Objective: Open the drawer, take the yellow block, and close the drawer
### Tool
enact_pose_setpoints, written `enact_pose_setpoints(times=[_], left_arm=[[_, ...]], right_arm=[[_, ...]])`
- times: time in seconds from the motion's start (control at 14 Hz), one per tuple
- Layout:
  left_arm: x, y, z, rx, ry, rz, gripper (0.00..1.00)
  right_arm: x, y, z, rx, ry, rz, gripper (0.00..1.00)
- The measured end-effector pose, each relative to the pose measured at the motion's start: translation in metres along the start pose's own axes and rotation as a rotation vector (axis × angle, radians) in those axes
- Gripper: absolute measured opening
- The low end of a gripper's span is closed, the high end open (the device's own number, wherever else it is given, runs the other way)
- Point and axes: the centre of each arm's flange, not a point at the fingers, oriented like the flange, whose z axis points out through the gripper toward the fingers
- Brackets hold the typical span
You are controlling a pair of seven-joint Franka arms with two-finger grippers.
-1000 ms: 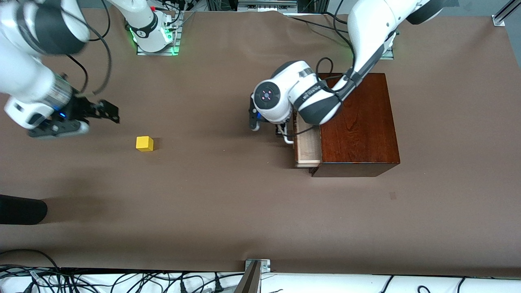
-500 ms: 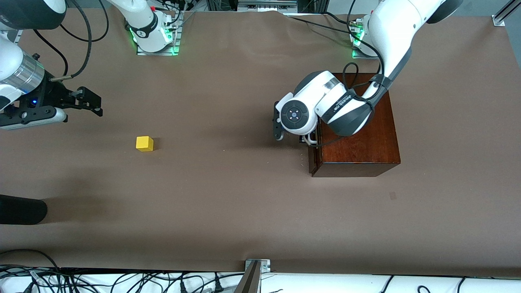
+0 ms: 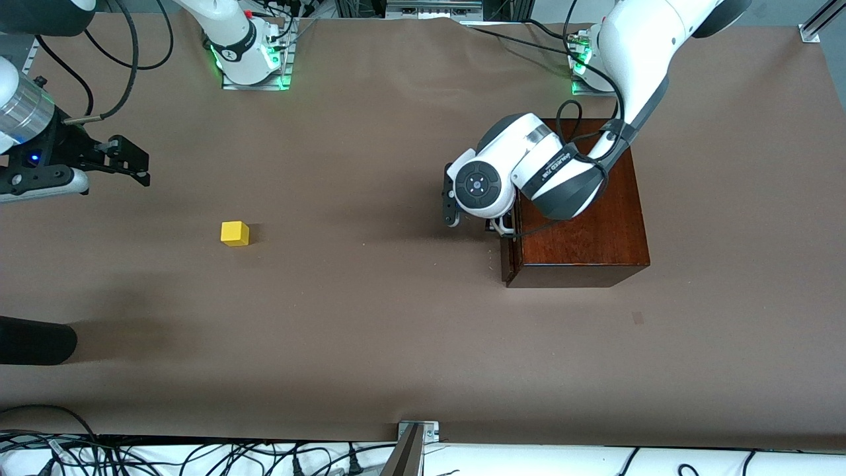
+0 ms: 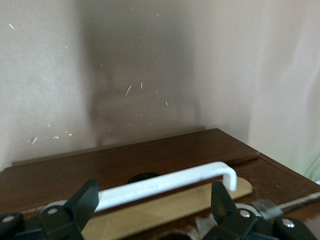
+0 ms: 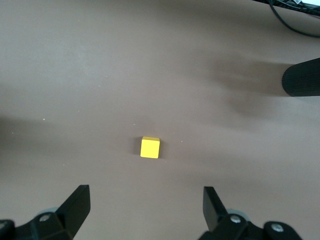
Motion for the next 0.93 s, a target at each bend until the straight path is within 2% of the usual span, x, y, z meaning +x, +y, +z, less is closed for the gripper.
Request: enact_pose_setpoints(times=[0.21,0.43,0.64,0.93], left_arm=[[-0.027,0.021,-0.073,0.039,0.112,-0.046,1.0],[-0.109,0.024,-0.134,0.105,0.188,-0.166,1.0],[-0.205,0.01,-0.158,0.139,0.228,-0.29,1.0],[-0.273,0.013,-0.181,0.12,0.23,-0.386,1.0]], right_arm=[[0.0,-0.003,0.001,0.001,-0.007,-0.005,1.0],[0.001,0.0,0.004,0.001,-0.013,-0.001,1.0],[-0.001,0.001,0.006,0.002,-0.034,0.001,1.0],[-0.002,0.001,0.007,0.003,-0.042,0.001,1.0]])
